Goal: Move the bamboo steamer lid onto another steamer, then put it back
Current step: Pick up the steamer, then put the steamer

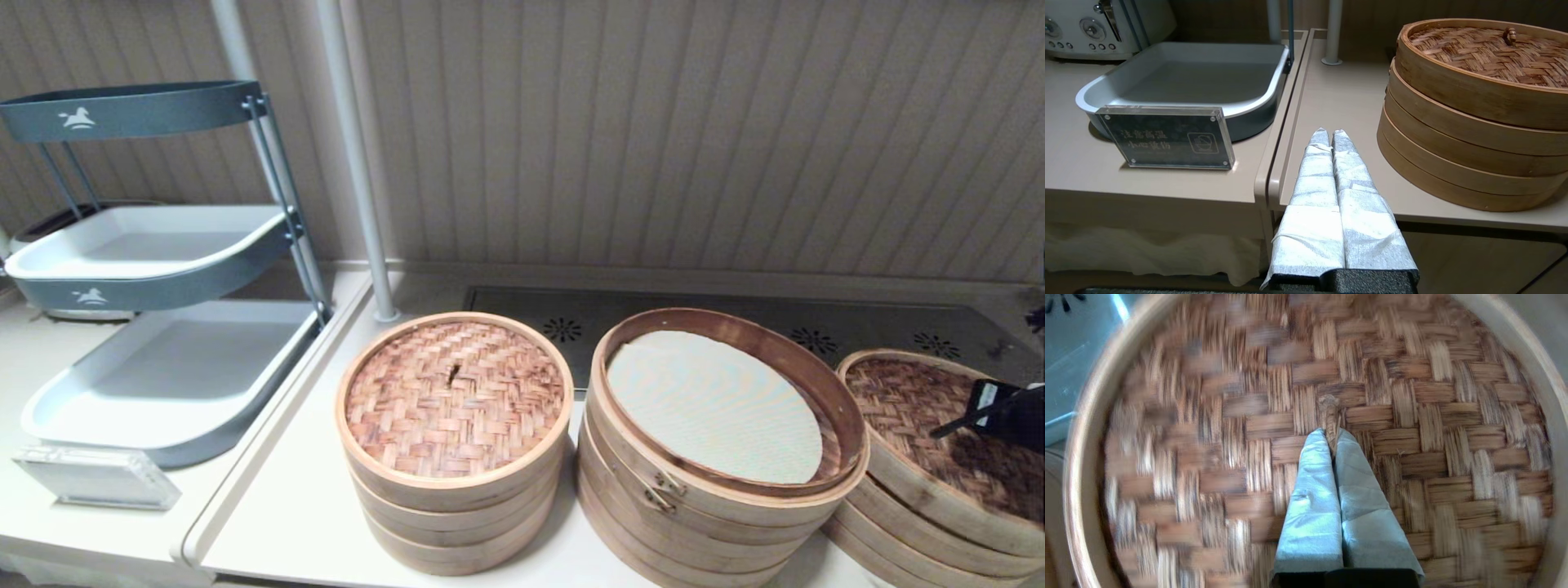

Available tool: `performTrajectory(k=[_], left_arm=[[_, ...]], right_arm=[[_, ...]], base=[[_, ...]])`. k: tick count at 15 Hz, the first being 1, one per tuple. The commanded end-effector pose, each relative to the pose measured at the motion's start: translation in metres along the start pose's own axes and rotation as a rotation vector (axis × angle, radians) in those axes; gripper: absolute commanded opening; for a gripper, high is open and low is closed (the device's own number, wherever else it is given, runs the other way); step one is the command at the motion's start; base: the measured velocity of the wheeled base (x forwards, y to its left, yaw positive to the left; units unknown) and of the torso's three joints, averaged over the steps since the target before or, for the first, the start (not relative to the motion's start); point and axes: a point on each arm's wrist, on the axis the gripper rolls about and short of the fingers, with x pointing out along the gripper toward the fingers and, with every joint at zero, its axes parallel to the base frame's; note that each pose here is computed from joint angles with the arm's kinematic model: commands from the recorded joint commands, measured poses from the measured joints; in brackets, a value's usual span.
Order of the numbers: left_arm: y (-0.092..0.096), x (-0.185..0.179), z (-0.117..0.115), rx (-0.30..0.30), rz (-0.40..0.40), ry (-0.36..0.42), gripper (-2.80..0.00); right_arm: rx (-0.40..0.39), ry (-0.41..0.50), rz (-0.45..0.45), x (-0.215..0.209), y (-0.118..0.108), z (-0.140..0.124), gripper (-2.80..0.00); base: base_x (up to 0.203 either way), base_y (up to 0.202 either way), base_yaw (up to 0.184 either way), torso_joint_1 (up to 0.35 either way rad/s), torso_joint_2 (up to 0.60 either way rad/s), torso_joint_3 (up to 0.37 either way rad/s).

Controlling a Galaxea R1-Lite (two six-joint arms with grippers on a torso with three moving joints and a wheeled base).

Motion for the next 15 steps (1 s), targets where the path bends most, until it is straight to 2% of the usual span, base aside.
performTrajectory(k=[1,7,9,15], left_arm=[[0.000,0.001,-0.007,0.000,0.001,0.022,-2.80],[0.000,0.001,-0.007,0.000,0.000,0.022,-2.80],[0.000,0.001,-0.007,0.000,0.001,0.022,-2.80],[0.000,0.001,-0.007,0.000,-0.001,0.022,-2.80]], right_arm=[[0.006,-0.066,-0.001,-0.010,-0.001,0.011,-2.80],[0.005,-0.113,0.005,-0.020,0.000,0.021,-2.80],[0.008,-0.161,0.009,-0.032,0.000,0.030,-2.80],[0.011,-0.198,0.026,-0.057,0.003,0.050,-2.80]], base=[[0.000,0.000,0.000,0.000,0.00,0.000],[0.000,0.000,0.000,0.000,0.00,0.000],[0.000,0.000,0.000,0.000,0.00,0.000],[0.000,0.000,0.000,0.000,0.00,0.000]])
